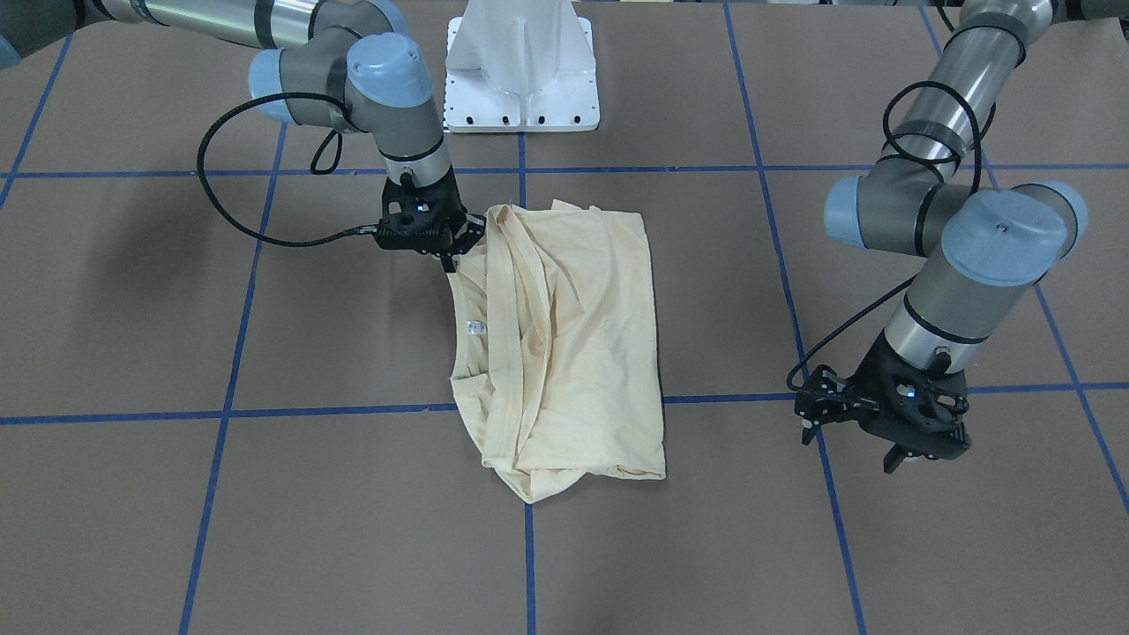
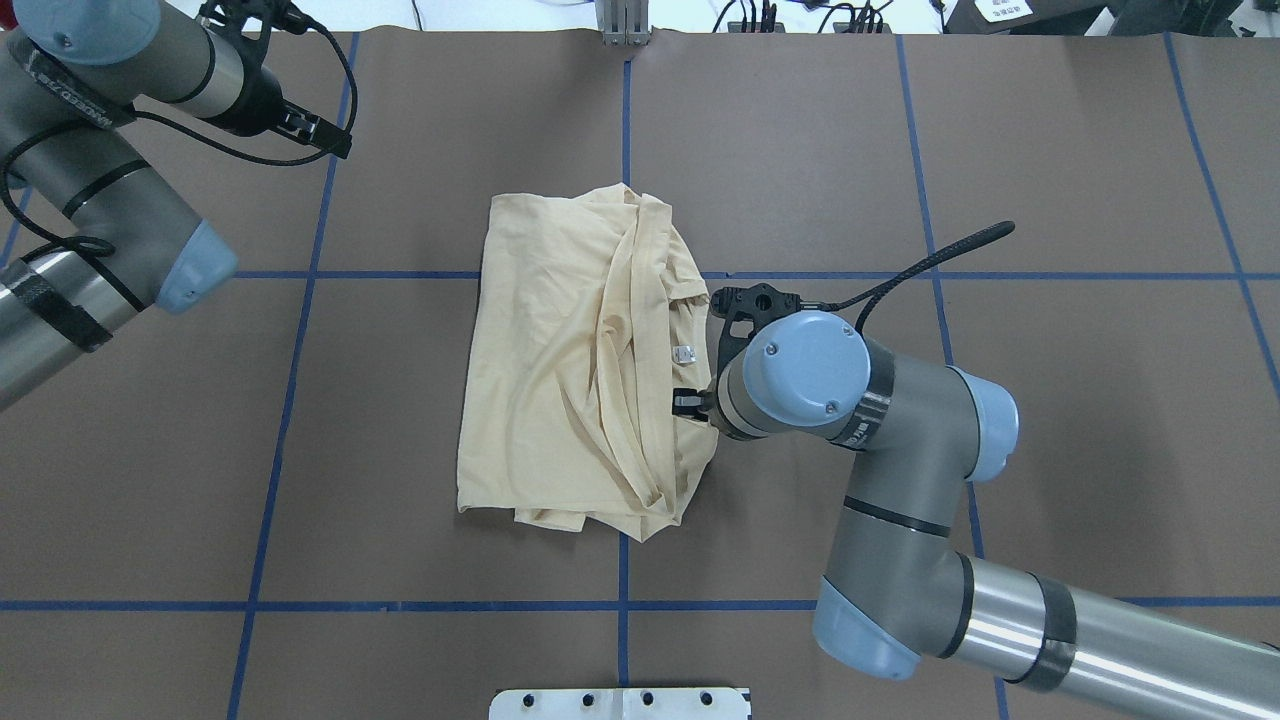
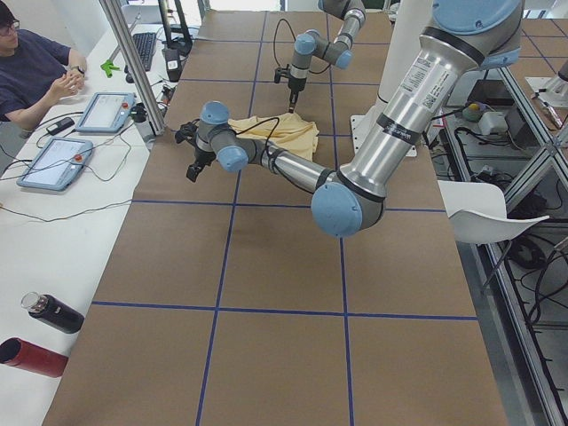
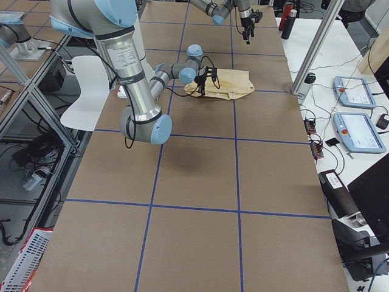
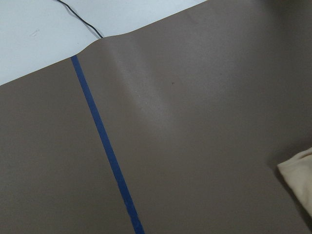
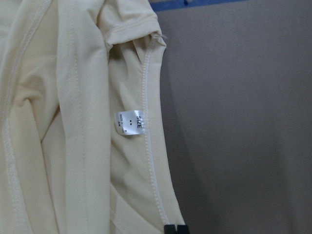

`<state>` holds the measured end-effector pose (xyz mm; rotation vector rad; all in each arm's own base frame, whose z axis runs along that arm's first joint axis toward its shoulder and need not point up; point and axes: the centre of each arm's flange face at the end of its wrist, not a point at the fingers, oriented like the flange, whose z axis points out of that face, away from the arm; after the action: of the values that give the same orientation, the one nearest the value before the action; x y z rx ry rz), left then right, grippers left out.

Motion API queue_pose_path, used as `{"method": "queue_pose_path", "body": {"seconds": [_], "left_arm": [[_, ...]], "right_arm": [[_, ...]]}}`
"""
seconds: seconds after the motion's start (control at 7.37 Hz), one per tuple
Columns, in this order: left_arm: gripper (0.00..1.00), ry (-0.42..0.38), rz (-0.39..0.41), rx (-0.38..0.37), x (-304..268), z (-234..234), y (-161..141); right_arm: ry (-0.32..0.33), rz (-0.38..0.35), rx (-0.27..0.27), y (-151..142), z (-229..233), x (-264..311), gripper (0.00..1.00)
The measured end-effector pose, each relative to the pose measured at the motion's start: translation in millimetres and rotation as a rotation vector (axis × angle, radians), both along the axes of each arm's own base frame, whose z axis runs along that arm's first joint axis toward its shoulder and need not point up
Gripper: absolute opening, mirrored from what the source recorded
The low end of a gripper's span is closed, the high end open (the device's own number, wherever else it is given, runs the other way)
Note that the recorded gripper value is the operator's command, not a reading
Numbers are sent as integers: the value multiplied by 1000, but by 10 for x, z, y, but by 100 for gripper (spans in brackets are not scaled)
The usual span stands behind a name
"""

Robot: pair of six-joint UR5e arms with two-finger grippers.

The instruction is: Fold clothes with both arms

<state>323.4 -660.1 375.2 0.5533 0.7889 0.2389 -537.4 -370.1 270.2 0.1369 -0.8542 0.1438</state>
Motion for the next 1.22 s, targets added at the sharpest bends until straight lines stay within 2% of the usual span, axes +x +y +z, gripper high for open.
{"method": "queue_pose_path", "body": {"seconds": [0.41,0.54,0.68,1.09,1.22], "left_arm": [[100,5,-2,-5,28,-4,14],[100,6,-1,-5,31,-5,16],[100,6,-1,-5,32,-7,17],[100,7,-1,-6,34,-10,19],[100,8,-1,-6,34,-10,20]], "right_arm": [[26,-20,5,120,190,123,0],[32,-26,15,98,213,150,4],[37,-32,24,61,235,185,98],[32,-20,42,-90,135,287,99],[34,-13,42,-149,-35,261,90]]}}
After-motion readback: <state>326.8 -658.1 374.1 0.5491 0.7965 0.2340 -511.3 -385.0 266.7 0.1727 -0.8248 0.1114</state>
